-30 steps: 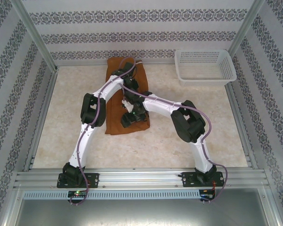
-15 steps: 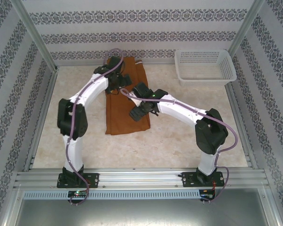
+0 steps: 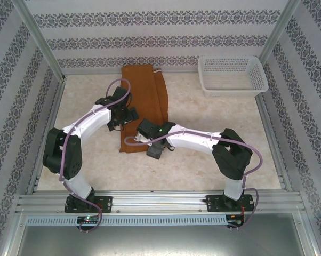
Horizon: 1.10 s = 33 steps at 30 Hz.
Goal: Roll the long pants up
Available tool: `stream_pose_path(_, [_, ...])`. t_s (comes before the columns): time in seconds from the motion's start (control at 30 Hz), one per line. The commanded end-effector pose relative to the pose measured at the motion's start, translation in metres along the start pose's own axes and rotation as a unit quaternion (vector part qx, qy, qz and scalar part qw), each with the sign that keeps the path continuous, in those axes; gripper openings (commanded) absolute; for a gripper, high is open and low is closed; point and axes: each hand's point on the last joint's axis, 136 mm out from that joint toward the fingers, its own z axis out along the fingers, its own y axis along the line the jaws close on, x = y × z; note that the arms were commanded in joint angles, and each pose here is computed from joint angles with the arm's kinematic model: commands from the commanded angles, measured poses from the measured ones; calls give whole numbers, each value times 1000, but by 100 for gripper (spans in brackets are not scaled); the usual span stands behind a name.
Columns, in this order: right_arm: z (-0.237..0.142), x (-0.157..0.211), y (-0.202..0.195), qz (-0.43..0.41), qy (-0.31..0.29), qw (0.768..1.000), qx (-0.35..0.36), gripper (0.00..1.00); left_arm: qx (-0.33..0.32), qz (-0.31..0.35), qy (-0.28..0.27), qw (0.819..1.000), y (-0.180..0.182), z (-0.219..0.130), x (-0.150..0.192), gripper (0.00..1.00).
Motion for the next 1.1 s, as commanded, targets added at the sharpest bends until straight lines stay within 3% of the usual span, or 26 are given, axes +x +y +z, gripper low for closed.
stream_pose_path(0.0, [16, 23, -8, -26, 39, 998, 39, 79, 44, -17, -21, 999, -16, -16, -3, 100])
stream_pose_path(0.17, [33, 25, -24, -40, 41, 995, 83, 78, 52, -24, -18, 998, -17, -18, 3, 100])
stream_pose_path(0.3, [43, 18, -30, -43, 32, 996, 78, 65, 51, -27, -21, 998, -14, -21, 4, 100])
stream_pose_path(0.4, [48, 14, -28, -51, 32, 996, 65, 46, 45, -25, -26, 998, -12, -23, 3, 100])
stream_pose_path(0.47, [49, 13, -27, -52, 31, 997, 55, 27, 44, -25, -26, 998, -10, -23, 3, 100])
stream_pose_path(0.5, [49, 14, -26, -50, 33, 997, 46, 9, 43, -26, -26, 998, -10, -23, 4, 100])
stream_pose_path(0.53, [47, 14, -26, -43, 35, 998, 38, 0, 43, -29, -27, 998, -9, -24, 4, 100])
stream_pose_path(0.87, [-11, -18, -23, 33, 22, 995, -91, 0, 42, -61, -53, 996, -1, -46, -1, 100])
stream_pose_path(1.07, [-7, -31, -41, 63, 22, 992, -110, 0, 50, -144, -48, 987, 11, -62, 14, 100])
